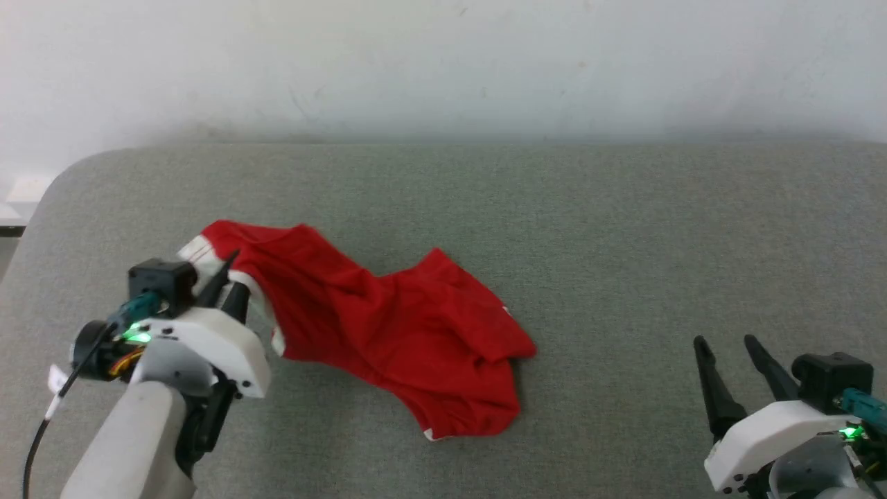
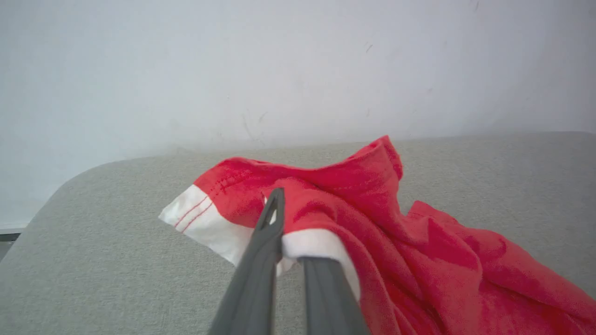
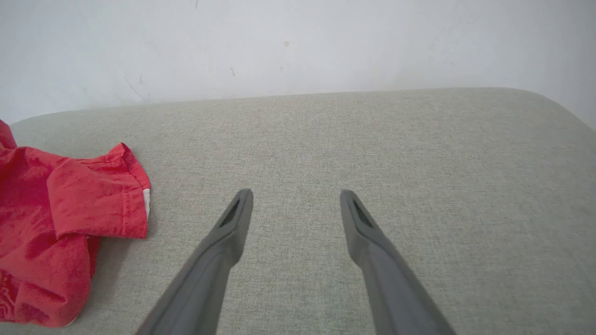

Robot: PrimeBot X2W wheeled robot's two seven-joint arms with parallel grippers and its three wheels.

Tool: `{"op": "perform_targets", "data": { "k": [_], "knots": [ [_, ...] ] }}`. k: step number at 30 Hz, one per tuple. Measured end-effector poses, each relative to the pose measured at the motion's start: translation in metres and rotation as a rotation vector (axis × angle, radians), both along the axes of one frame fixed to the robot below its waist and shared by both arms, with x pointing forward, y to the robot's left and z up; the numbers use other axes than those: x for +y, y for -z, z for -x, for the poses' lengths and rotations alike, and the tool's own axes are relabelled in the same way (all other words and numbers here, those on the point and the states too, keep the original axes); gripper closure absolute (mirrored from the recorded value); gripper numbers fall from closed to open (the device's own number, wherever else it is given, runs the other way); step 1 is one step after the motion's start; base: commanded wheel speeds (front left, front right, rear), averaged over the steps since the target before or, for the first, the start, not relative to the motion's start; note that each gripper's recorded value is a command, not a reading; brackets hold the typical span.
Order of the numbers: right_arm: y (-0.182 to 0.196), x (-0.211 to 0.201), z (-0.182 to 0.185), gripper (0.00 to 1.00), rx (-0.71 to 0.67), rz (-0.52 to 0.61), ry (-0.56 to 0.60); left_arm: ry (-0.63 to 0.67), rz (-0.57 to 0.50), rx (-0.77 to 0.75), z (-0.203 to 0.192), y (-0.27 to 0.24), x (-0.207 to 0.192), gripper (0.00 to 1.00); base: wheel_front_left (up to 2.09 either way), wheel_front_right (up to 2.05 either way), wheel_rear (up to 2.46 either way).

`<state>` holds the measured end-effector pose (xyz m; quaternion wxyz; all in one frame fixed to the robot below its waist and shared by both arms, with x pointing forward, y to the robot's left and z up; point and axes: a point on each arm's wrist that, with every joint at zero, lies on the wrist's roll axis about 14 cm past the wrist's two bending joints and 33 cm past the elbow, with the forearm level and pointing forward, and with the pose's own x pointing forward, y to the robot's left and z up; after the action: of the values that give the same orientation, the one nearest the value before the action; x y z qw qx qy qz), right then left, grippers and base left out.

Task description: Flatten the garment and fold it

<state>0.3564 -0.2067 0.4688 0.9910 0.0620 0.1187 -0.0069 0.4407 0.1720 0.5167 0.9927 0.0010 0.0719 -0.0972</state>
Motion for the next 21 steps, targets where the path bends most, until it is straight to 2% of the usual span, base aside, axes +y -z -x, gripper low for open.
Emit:
{"op": "perform_targets", "data": {
  "k": [2, 5, 9, 12, 16, 21],
  "knots": [
    [0.002, 0.007, -0.001, 0.0, 0.006, -0.003, -0.02, -0.063, -0.023, -0.017, 0.001, 0.002, 0.019, 0.0, 0.0, 0.0, 0.0],
    [0.003, 0.013, -0.004, 0.0, 0.007, -0.005, -0.038, -0.128, 0.019, -0.118, 0.001, -0.014, 0.028, 0.0, 0.0, 0.0, 0.0],
    [0.001, 0.026, -0.009, 0.0, 0.003, 0.0, -0.082, -0.166, 0.062, -0.229, 0.013, -0.03, 0.03, 0.0, 0.0, 0.0, 0.0],
    [-0.002, 0.046, -0.015, 0.0, 0.007, -0.004, -0.143, -0.173, 0.033, -0.282, 0.03, -0.034, 0.032, 0.0, 0.0, 0.0, 0.0],
    [-0.01, 0.085, -0.027, 0.0, 0.022, 0.015, -0.278, -0.164, -0.02, -0.341, 0.054, -0.041, 0.028, 0.0, 0.0, 0.0, 0.0],
    [-0.007, 0.135, -0.041, 0.0, 0.126, 0.101, -0.496, -0.217, -0.041, -0.384, 0.084, -0.048, 0.029, 0.0, 0.0, 0.0, 0.0]
  ]
}}
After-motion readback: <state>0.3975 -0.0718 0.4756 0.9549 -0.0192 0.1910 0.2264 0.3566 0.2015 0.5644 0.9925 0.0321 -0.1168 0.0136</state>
